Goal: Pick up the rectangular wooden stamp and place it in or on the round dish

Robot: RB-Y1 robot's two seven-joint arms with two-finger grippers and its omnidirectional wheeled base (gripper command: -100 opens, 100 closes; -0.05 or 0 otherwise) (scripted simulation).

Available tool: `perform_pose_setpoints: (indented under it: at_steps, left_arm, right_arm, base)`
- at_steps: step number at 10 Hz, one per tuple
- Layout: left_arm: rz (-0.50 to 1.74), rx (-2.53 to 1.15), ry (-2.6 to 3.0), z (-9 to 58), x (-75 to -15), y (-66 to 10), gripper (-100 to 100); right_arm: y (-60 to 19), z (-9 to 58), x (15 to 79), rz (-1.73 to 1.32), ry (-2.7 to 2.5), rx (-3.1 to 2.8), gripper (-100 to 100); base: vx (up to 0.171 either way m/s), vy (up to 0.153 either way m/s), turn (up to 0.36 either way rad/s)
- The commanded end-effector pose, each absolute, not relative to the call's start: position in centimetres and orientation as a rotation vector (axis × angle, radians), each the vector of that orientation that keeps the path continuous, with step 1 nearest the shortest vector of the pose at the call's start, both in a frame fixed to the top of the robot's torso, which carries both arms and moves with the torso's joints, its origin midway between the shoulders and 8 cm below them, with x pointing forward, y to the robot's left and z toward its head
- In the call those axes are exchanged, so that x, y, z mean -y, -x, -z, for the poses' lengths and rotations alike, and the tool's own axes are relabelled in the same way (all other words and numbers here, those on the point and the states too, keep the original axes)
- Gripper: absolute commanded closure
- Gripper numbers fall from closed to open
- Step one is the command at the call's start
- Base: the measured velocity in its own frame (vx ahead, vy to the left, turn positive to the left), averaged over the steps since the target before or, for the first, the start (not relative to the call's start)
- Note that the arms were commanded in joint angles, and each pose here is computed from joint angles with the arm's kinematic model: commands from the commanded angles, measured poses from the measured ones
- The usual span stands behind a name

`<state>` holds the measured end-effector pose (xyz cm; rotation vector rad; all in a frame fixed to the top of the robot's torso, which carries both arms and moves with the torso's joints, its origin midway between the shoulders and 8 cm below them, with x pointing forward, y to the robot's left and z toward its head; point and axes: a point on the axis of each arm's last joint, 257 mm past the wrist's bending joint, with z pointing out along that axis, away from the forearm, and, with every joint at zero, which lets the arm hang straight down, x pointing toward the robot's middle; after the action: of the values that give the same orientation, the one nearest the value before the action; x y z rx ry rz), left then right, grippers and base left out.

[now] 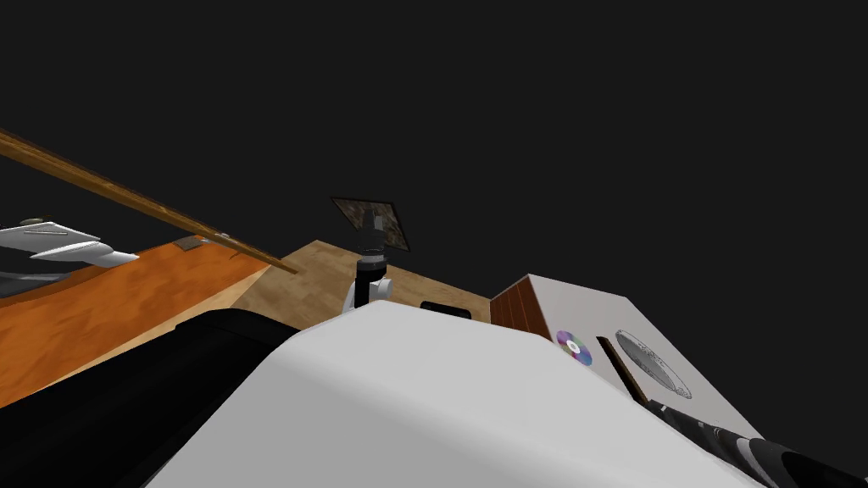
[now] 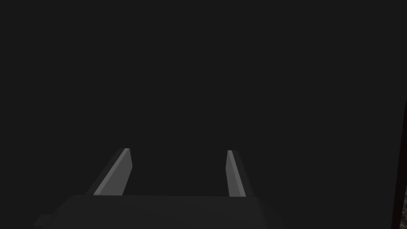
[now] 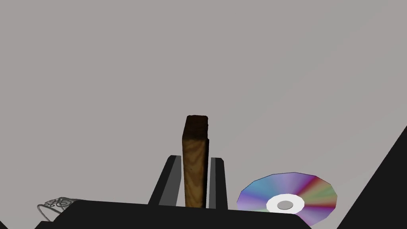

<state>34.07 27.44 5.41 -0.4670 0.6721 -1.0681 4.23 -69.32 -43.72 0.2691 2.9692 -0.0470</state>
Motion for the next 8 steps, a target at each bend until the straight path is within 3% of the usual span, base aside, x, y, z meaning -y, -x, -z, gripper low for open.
perform_pose_setpoints:
  at_steps: [1,8]
  left_arm:
    - [1.068,-0.672,0.467,-5.4,-27.4,-34.1,0]
    - [1.068,-0.672,0.467,-5.4,-27.4,-34.1,0]
  right_arm:
    - [-3.7,42.7,69.7,0.042,-0.233,-3.0,100]
    - [-1.5,39.0,70.4,-0.006,-0.238,-3.098,100]
  base:
    - [0.037,0.012,-0.114]
    - [0.057,-0.042,-0.015]
